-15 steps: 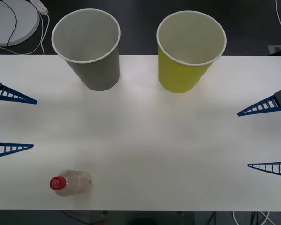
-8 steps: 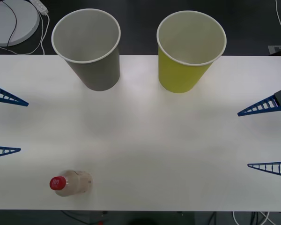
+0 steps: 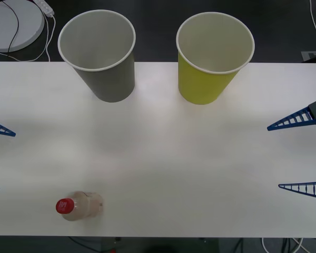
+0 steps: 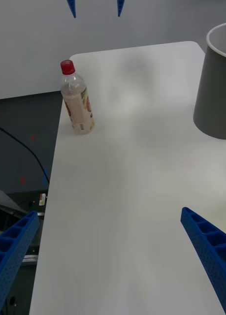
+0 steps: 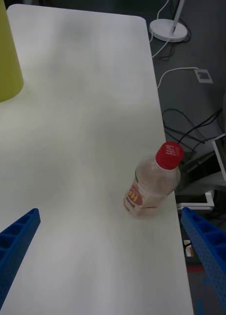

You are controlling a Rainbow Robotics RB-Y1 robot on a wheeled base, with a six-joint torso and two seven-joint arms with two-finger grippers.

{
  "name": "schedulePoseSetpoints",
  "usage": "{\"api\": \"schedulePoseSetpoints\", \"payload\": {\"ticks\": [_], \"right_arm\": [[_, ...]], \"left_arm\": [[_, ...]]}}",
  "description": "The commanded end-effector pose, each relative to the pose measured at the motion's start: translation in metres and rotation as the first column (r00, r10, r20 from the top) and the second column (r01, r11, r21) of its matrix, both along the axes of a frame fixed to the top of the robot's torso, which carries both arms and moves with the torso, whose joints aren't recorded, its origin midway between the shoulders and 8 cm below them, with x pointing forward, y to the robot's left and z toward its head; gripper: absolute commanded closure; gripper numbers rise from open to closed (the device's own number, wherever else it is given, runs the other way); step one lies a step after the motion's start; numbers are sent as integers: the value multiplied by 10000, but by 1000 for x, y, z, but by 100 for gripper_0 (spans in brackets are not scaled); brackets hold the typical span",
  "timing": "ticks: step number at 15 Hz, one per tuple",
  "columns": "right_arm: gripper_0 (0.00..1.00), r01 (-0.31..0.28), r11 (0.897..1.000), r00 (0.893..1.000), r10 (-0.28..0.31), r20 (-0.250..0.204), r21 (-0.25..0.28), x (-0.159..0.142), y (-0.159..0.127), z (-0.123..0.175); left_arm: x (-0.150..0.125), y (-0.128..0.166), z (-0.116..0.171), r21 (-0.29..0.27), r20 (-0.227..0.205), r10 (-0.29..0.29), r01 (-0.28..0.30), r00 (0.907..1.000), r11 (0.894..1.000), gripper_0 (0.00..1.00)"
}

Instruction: Put the can into the green bin and the plastic bottle into the gray bin

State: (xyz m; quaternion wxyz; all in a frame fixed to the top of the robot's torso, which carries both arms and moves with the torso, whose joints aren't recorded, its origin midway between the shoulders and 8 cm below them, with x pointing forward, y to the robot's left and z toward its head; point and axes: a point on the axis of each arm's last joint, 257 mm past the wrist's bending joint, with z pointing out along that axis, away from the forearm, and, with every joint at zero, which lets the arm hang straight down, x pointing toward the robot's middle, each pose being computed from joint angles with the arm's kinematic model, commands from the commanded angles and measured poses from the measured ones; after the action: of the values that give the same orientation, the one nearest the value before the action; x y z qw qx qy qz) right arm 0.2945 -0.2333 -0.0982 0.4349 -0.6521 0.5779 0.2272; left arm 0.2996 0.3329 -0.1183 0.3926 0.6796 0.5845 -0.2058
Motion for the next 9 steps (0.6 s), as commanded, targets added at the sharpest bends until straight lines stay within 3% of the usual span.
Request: {"api": "schedulePoseSetpoints", "payload": {"ticks": [1, 3, 6, 9], "right_arm": [[0, 0, 10000, 10000, 0, 0, 0, 0, 0, 0], [0, 0, 10000, 10000, 0, 0, 0, 0, 0, 0], [0, 0, 10000, 10000, 0, 0, 0, 0, 0, 0], [0, 0, 10000, 10000, 0, 0, 0, 0, 0, 0]], "left_arm": [[-6, 8, -10, -100, 187, -119, 120, 9998, 9999, 0], [-9, 13, -18, -132, 334, -199, 203, 9992, 9997, 0], [-19, 21, -28, -388, 145, -197, 203, 9997, 9990, 0], [-20, 30, -40, -390, 348, -126, 139, 9993, 9991, 0]]}}
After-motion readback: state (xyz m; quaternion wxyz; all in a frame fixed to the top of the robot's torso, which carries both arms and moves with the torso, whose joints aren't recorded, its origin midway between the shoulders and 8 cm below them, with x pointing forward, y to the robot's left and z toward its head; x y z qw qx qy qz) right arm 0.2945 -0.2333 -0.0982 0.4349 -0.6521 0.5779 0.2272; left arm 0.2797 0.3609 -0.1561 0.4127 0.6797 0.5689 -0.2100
